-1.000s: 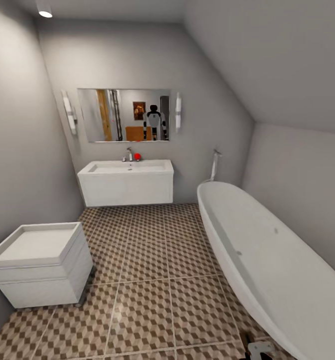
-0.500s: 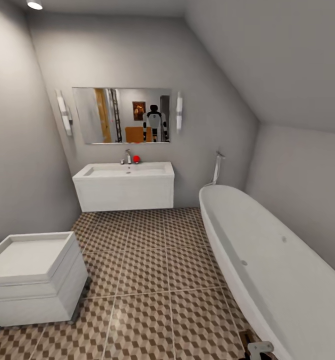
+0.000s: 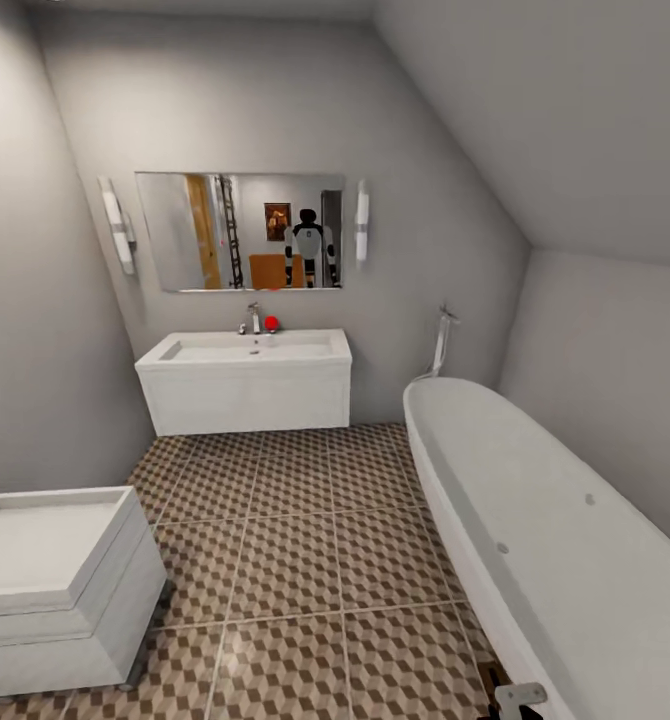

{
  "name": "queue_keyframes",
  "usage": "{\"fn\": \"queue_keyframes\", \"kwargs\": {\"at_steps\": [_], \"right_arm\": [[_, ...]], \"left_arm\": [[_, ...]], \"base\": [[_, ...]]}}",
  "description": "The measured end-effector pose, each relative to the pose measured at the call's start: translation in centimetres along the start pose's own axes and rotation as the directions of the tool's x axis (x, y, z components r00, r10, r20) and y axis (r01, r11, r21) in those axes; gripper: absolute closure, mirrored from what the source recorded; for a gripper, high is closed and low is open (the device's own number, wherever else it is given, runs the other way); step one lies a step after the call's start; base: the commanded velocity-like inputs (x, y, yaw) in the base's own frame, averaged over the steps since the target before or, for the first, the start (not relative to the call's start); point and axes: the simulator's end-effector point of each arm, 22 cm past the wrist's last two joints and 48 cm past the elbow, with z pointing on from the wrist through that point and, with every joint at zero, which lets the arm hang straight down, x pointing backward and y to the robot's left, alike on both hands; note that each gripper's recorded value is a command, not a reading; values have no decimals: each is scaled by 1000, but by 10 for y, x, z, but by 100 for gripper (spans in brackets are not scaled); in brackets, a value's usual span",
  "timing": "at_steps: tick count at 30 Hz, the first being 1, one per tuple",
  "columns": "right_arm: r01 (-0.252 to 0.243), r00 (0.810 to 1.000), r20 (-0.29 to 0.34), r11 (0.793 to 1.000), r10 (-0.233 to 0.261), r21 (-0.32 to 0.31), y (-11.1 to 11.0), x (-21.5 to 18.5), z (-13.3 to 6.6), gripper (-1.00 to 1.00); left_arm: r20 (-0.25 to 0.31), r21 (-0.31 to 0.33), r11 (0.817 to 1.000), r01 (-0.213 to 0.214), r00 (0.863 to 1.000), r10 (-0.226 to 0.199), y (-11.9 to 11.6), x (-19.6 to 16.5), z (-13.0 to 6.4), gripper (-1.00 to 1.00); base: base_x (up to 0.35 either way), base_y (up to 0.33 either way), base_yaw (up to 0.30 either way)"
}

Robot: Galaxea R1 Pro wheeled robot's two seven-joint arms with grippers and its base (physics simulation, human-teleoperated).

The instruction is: Take the four mousetraps from the cabinet in the bathroom and place them on the bathroom floor. Make sure all four end up on the same floor surface, and ensure that at least two of them are either under or directly next to the same bathroom sink.

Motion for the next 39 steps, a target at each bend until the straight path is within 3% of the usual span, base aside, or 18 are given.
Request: {"fn": "queue_keyframes", "kwargs": {"at_steps": [25, 39], "right_arm": [[-2, 1000, 0, 1000, 2, -1, 1, 0, 0, 100], [-2, 1000, 0, 1000, 2, -1, 1, 0, 0, 100]], "left_arm": [[-6, -5, 1000, -2, 1000, 2, 4, 3, -1, 100], [-6, -5, 1000, -2, 1000, 2, 4, 3, -1, 100]], "base": [[326, 58, 1], [326, 0, 112]]}}
